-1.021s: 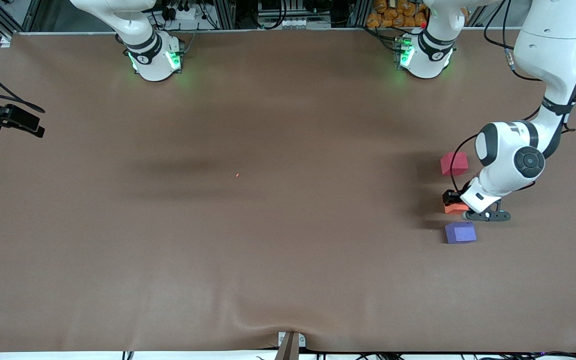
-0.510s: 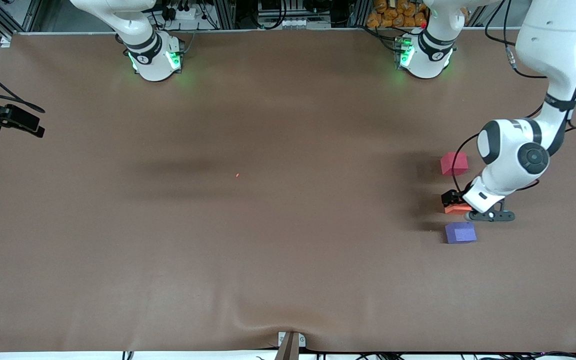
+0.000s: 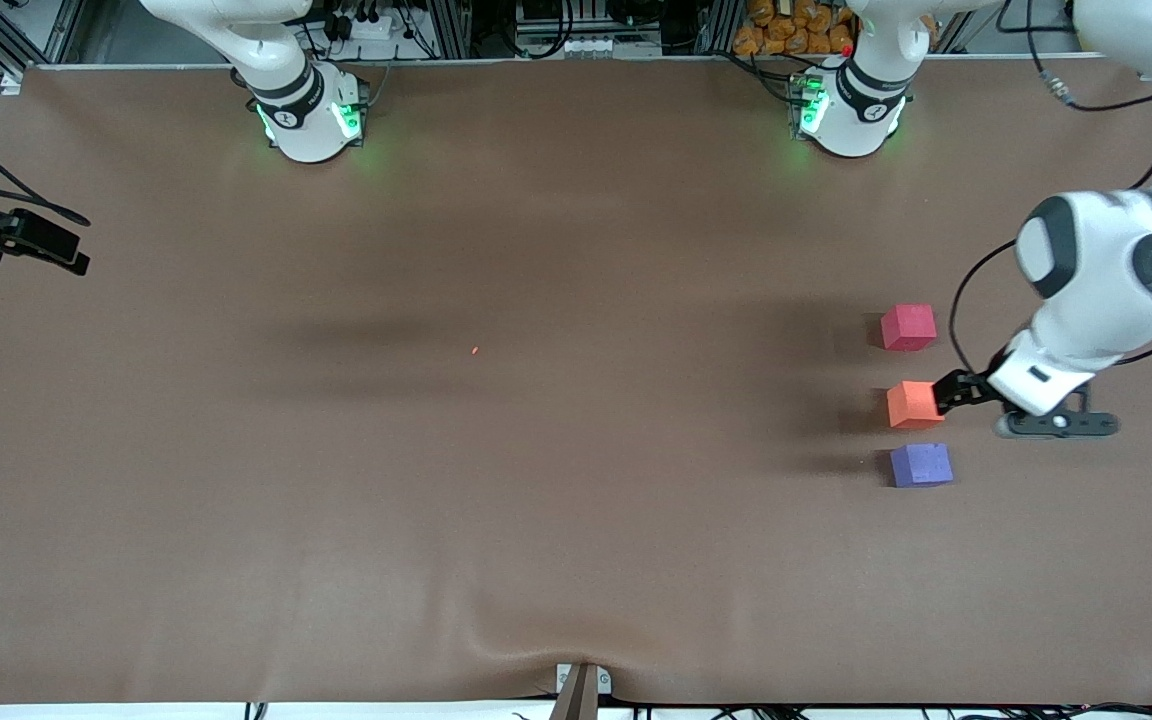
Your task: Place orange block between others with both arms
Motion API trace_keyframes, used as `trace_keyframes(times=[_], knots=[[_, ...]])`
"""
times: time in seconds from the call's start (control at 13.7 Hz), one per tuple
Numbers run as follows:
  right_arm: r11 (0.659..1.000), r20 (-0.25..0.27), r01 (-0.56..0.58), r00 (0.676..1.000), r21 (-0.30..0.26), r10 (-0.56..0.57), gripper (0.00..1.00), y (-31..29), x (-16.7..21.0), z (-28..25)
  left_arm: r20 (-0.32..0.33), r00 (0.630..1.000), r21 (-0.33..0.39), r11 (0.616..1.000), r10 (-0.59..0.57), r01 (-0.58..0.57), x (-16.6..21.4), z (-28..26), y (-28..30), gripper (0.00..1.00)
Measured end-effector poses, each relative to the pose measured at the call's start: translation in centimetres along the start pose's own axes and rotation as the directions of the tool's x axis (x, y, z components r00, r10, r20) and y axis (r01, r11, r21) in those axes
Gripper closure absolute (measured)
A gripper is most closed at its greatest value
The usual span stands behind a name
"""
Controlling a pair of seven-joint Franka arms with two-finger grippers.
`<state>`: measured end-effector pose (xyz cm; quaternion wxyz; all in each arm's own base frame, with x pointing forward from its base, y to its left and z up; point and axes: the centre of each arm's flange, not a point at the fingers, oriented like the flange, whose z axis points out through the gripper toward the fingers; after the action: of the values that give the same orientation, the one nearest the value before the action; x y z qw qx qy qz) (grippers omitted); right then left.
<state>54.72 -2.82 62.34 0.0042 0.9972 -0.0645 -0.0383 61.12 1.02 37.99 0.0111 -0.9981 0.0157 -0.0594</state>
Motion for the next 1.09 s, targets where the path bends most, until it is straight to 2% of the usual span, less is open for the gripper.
trace_keyframes(times=[0.22,0.66,0.8,1.09], knots=[[1.0,0.0,0.0,1.0,0.0,0.0,0.0,0.0,0.0,0.0,-0.017,1.0,0.007,1.0,-0.002,0.002,0.9,-6.0,-0.1,0.0],[1.0,0.001,-0.001,1.0,0.0,0.001,0.0,0.0,0.0,0.0,0.073,0.997,0.004,0.999,0.038,-0.039,0.9,-19.9,2.6,0.0],[1.0,0.001,-0.001,1.0,0.0,0.001,0.0,0.0,0.0,0.0,0.112,0.992,-0.001,0.998,0.063,-0.063,0.2,-22.6,4.2,0.0],[1.0,0.001,-0.001,1.0,0.0,0.001,0.0,0.0,0.0,0.0,0.088,0.995,0.006,0.998,0.054,-0.055,-1.2,-26.4,4.5,0.0]])
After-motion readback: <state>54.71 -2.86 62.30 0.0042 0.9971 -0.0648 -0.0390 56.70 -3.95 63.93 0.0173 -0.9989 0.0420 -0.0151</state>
